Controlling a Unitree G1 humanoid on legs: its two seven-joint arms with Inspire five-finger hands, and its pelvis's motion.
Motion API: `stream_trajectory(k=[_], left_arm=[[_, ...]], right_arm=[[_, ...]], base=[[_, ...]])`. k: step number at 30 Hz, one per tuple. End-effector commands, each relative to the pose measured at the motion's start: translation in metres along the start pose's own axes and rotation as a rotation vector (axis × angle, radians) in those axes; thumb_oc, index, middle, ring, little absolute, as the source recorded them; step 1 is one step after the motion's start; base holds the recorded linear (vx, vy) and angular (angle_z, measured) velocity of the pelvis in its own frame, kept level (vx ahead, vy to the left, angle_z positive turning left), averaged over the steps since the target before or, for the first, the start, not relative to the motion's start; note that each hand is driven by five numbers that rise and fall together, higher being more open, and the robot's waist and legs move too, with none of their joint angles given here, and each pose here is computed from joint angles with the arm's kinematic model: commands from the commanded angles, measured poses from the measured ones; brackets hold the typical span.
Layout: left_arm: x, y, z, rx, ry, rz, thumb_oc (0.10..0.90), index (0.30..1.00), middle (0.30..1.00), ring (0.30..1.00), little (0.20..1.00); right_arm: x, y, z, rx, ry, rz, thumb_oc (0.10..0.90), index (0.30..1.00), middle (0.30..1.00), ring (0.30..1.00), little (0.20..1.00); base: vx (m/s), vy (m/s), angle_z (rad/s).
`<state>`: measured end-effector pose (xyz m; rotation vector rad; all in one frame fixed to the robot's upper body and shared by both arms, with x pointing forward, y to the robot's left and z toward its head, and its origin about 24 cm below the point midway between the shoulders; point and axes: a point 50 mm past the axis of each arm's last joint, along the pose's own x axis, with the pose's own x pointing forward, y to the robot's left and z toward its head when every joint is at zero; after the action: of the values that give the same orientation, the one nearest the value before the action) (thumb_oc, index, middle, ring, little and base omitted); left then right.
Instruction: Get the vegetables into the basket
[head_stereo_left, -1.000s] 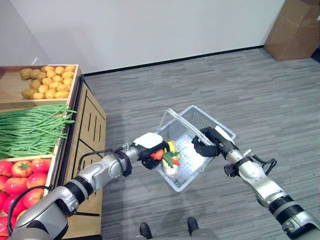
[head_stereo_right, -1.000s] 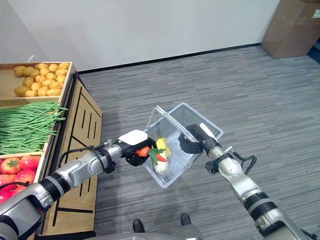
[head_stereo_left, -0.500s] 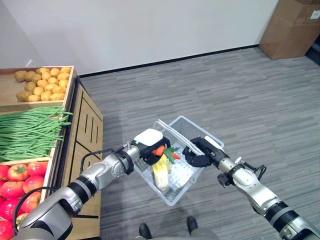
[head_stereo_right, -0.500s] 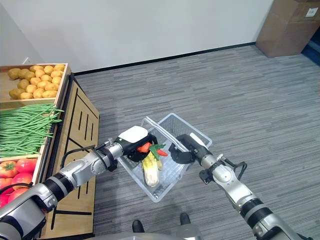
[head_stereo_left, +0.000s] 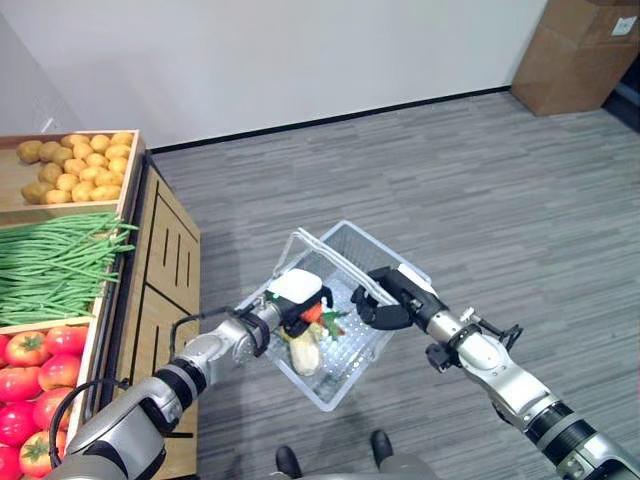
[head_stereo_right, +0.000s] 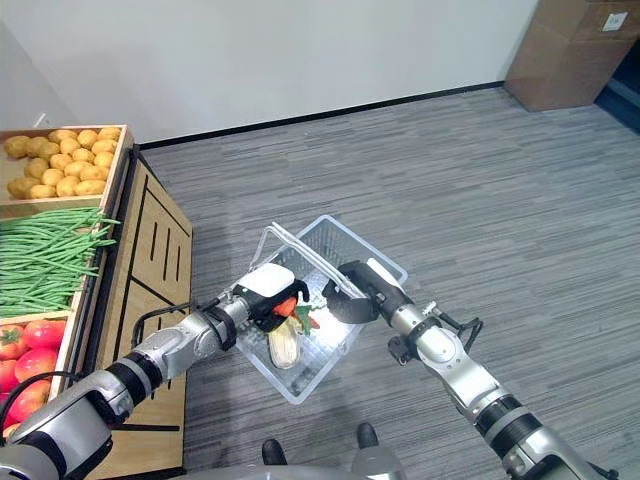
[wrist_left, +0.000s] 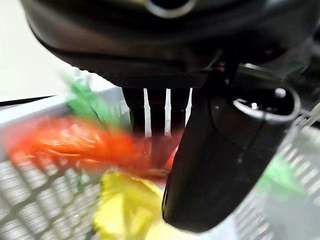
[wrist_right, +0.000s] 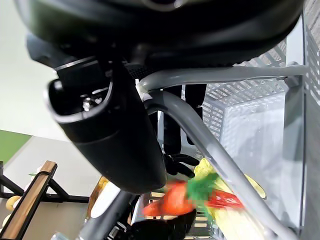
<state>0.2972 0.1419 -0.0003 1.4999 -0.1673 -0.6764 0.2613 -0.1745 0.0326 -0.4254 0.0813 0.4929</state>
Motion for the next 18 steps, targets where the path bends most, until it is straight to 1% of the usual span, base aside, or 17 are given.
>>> stream_trajectory(k=[1,6,11,13,15,17,18], left_arm=[[0.014,0.041,-0.009,0.068,0.022,0.172,0.900,1.000,1.000,1.000,1.000],[0.014,0.043,-0.006,0.049,0.024,0.203,0.900,1.000,1.000,1.000,1.000],[0.012,0.062,0.022,-0.059,-0.126,0.261,0.900,1.000,1.000,1.000,1.000],[0.005,0.067,0.017,-0.093,-0.138,0.286,0.900,1.000,1.000,1.000,1.000],[-0.003,0.075,0.023,-0.142,-0.195,0.317,0.900,1.000,1.000,1.000,1.000],[-0.007,0.077,0.024,-0.159,-0.212,0.317,0.900,1.000,1.000,1.000,1.000],[-0.015,0.082,0.030,-0.198,-0.267,0.324,0.900,1.000,1.000,1.000,1.000]], right_arm=[[0.015,-0.016,0.100,0.062,-0.511,-0.075,0.400,0.300,0.300,0.300,0.300],[0.014,-0.018,0.098,0.036,-0.501,-0.105,0.400,0.300,0.300,0.300,0.300],[0.013,-0.027,0.086,0.018,-0.447,-0.169,0.400,0.300,0.300,0.300,0.300],[0.011,-0.031,0.083,0.020,-0.438,-0.188,0.400,0.300,0.300,0.300,0.300],[0.010,-0.036,0.077,0.022,-0.417,-0.218,0.400,0.300,0.300,0.300,0.300],[0.010,-0.037,0.075,0.018,-0.412,-0.230,0.400,0.300,0.300,0.300,0.300],[0.008,-0.042,0.072,0.003,-0.403,-0.256,0.400,0.300,0.300,0.300,0.300]], base=[[0.00,0.000,0.00],[0.00,0.000,0.00],[0.01,0.006,0.06],[0.00,0.007,0.14],[0.00,0.004,0.03],[0.00,0.000,0.00],[-0.01,0.003,0.03]])
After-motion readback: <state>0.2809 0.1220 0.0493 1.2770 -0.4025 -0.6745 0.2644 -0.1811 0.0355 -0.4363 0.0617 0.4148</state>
